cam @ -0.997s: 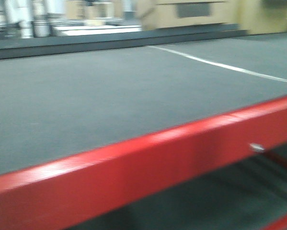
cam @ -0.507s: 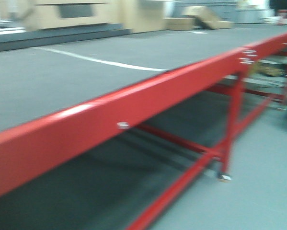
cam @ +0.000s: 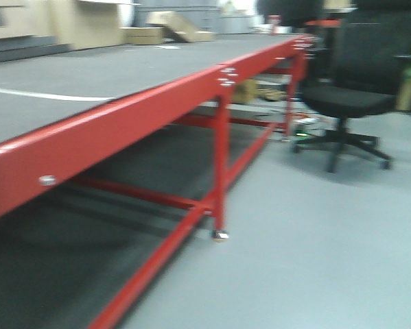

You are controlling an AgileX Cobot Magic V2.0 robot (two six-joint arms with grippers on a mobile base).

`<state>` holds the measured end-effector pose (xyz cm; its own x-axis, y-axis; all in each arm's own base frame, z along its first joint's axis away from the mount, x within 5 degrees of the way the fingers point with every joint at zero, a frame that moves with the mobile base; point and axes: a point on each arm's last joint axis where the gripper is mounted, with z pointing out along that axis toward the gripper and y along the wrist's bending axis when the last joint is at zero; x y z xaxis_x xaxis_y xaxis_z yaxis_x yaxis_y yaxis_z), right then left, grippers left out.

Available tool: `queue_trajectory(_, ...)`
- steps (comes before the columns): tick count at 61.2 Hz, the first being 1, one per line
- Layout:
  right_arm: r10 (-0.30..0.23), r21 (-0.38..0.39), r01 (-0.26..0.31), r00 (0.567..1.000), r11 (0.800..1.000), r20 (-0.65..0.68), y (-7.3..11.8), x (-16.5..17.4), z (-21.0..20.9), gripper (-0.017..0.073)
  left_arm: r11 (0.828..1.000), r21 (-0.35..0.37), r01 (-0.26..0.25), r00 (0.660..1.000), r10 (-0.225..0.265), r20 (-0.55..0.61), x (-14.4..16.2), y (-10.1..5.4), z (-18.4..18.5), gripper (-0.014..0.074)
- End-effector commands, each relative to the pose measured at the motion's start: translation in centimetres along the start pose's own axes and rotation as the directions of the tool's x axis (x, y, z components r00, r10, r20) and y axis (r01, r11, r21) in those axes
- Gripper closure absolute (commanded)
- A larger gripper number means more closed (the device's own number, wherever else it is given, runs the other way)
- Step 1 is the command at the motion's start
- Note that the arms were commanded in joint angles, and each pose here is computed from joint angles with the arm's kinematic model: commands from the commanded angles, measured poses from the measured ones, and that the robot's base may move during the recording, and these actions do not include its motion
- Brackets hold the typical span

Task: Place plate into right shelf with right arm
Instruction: 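Hold the plate in the right gripper while driving along the table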

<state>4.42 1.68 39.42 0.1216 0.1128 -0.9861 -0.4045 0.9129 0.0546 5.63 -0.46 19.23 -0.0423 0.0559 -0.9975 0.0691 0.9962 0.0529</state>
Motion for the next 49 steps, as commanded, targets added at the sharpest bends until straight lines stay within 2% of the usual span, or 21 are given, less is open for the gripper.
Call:
queue_trajectory(1, -0.012, -0.013, 0.014, 0.994, 1.0, 0.112, 0.18, -1.76, -0.16, 0.0531, 1.0, -0.014, 0.009, 0.996, -0.008, 0.085, -0.53, 0.14, -0.07, 0.064)
queue_trajectory(49, -0.012, -0.013, 0.014, 0.994, 1.0, 0.112, 0.18, -1.76, -0.16, 0.0531, 1.0, -0.014, 0.009, 0.996, -0.008, 0.085, -0.53, 0.14, -0.07, 0.064)
